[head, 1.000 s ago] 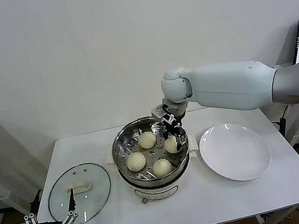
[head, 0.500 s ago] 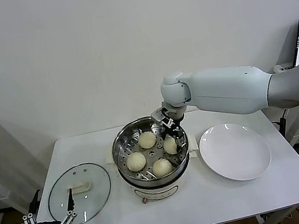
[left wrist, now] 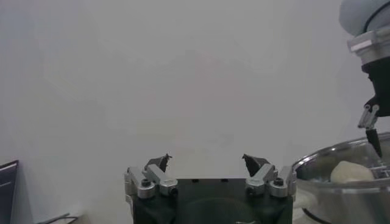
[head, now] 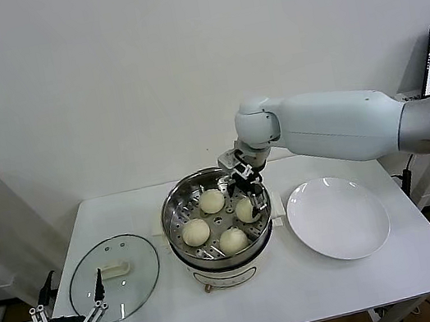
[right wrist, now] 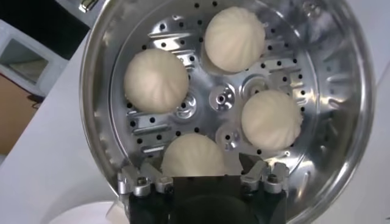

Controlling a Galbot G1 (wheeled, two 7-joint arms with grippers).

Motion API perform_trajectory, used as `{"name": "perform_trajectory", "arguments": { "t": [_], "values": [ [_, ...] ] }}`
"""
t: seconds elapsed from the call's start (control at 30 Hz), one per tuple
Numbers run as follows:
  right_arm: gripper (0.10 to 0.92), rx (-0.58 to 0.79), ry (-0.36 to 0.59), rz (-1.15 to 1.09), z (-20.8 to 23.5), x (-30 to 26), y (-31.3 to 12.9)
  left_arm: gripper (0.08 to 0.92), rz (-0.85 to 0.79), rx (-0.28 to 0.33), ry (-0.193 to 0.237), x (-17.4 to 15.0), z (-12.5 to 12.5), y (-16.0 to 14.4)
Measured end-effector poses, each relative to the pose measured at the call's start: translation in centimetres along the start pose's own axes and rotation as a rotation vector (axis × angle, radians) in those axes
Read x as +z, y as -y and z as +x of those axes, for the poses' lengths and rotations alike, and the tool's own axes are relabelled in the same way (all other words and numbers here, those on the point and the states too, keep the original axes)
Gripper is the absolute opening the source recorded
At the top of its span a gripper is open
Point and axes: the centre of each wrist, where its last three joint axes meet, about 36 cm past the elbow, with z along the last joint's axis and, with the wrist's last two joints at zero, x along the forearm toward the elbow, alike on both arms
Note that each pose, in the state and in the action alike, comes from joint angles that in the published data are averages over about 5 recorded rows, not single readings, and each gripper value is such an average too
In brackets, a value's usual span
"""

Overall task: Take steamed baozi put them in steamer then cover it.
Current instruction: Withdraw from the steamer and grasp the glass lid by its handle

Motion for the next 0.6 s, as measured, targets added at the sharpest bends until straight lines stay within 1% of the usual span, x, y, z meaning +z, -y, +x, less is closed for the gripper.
{"name": "perform_trajectory", "arguments": {
  "t": [0.1,0.2,0.4,0.6],
  "values": [
    [0.823,0.096,0.084,-0.010,1.0,0.5,-0.5,0.823,-0.013,-0.005,0.004,0.0,-0.2,-0.3],
    [0.823,0.242,0.179,-0.025,1.6,1.3,-1.4,0.823,-0.032,-0.010,0.009,-0.1,-0.5,-0.6],
    [0.823,0.650,0.379,-0.119,1.3,3.4,-3.8,0.823,-0.091,-0.020,0.020,-0.2,-1.2,-1.2],
    [0.823,1.046,0.563,-0.299,-1.3,6.3,-6.8,0.823,-0.190,-0.028,0.024,-0.2,-2.0,-1.6]
  ]
}}
